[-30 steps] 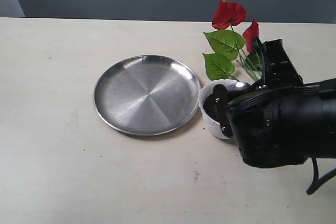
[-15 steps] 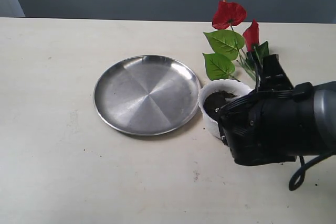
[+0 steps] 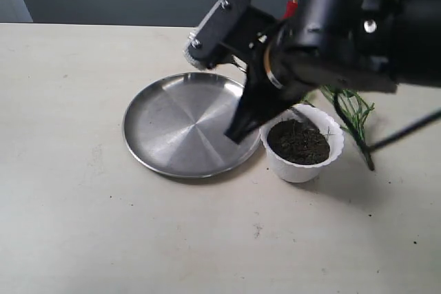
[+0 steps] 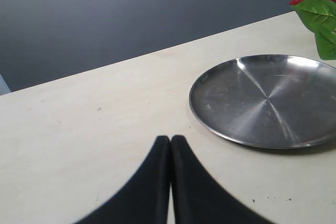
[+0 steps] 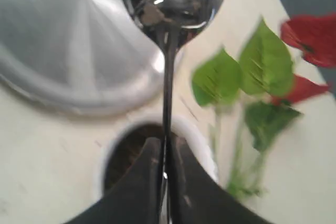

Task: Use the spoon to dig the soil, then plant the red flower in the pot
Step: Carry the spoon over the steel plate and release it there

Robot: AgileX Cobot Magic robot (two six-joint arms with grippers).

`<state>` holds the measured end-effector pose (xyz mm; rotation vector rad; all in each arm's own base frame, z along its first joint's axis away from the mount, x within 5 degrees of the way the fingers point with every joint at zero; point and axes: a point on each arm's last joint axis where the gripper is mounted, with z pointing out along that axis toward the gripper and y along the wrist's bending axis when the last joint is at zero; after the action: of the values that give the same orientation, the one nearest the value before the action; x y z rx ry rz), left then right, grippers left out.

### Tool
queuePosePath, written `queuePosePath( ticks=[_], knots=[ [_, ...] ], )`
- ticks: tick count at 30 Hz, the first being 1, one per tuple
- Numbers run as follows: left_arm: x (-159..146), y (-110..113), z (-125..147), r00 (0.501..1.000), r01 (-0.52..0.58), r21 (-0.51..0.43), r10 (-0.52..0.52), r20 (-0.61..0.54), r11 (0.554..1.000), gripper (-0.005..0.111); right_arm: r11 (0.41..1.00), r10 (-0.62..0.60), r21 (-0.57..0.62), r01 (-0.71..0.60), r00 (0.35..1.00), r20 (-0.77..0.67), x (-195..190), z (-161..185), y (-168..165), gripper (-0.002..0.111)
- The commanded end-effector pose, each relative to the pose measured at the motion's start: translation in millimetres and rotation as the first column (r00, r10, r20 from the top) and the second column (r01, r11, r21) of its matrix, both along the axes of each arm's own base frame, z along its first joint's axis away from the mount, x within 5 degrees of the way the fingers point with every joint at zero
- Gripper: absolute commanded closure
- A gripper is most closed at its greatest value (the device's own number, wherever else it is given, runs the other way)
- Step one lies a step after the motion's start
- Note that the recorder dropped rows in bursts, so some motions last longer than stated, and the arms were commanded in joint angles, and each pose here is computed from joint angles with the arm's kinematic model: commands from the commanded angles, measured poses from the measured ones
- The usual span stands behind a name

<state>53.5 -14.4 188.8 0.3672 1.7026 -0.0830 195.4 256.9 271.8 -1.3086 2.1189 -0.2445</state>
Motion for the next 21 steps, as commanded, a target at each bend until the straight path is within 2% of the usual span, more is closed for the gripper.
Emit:
queuePosePath(
  ticks=[1, 5, 11, 16, 21],
  knots=[
    [0, 0, 3, 1.000, 0.004, -0.007, -0.004, 0.016, 1.000, 0.106, 0.985, 0.051, 0.173, -0.023, 0.986, -0.160, 28, -2, 34, 0.109],
    [0, 0, 3, 1.000, 0.004, -0.007, -0.004, 0.016, 1.000, 0.106, 0.992, 0.036, 0.124, 0.000, 0.957, -0.286, 56, -27, 60, 0.109],
    [0, 0, 3, 1.000, 0.004, -0.007, -0.004, 0.016, 1.000, 0.106, 0.998, -0.015, 0.051, 0.035, 0.940, -0.342, 90, -74, 89, 0.109],
    [0, 0, 3, 1.000, 0.004, -0.007, -0.004, 0.016, 1.000, 0.106, 0.999, -0.045, -0.007, 0.045, 0.928, -0.370, 105, -106, 101, 0.109],
    [0, 0, 3, 1.000, 0.004, -0.007, -0.004, 0.016, 1.000, 0.106, 0.998, -0.063, -0.010, 0.064, 0.915, -0.398, 113, -126, 106, 0.109]
  ],
)
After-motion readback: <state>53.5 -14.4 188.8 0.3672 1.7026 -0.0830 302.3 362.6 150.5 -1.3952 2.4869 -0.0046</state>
